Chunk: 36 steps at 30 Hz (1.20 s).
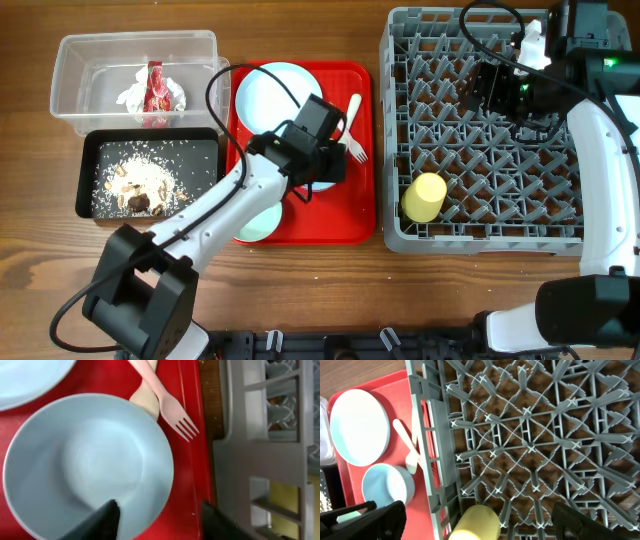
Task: Sort waste into correct bins and load items into the dishwasher rack
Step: 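Set the emptied blue bowl back on the red tray with the left gripper, then grasp the blue bowl rim with the right gripper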
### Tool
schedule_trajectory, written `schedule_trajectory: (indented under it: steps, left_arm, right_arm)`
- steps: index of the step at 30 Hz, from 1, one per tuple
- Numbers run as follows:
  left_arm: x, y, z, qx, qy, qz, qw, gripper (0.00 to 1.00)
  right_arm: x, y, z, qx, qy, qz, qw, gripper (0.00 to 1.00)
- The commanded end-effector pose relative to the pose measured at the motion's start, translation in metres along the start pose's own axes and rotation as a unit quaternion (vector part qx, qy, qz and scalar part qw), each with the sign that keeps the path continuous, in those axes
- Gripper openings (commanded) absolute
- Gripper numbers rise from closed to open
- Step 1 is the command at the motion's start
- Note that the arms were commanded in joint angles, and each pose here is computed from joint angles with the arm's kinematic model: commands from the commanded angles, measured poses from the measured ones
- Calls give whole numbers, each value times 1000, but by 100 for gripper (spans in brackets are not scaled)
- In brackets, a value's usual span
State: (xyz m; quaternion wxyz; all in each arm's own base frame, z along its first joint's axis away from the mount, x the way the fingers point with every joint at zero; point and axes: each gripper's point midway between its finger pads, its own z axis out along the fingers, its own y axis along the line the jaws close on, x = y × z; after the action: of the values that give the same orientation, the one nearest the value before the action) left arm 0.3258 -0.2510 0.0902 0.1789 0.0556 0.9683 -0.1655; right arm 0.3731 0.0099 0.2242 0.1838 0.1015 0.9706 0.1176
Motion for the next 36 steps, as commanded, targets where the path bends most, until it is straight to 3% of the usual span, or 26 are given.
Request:
schedule_trajectory:
  steps: [1,4,8,12,16,24,27,36]
  left_arm:
    - [-7,-6,-1,9,-12,3,1000,61]
    - [-27,-8,-19,30,-34,-26,999,61]
    - [-69,12,-77,55,-96,-88,990,60]
    - [-86,87,-132,15,-144,-169,975,63]
    - [-73,160,-146,-42,-130,-249,959,70]
    - [-67,192,-149,-77,-122,-229,963,72]
    - [-67,197,-151,-92,-126,-230,961,72]
    - [-68,204,-153,-110,-133,-231,957,75]
  right_arm:
    - [-4,11,-7,-23,-12,-17,1000,94]
    - [-5,35,-7,-68,-16,-32,997,93]
    - [-3,86,-3,-106,-28,-81,991,88]
    - [7,142,12,-118,-40,-109,986,83]
    - [29,180,46,-108,-15,-140,984,76]
    - [83,183,137,-63,116,-152,980,60]
    - [105,176,169,-54,174,-143,973,33]
    - [132,156,200,-34,212,-137,967,33]
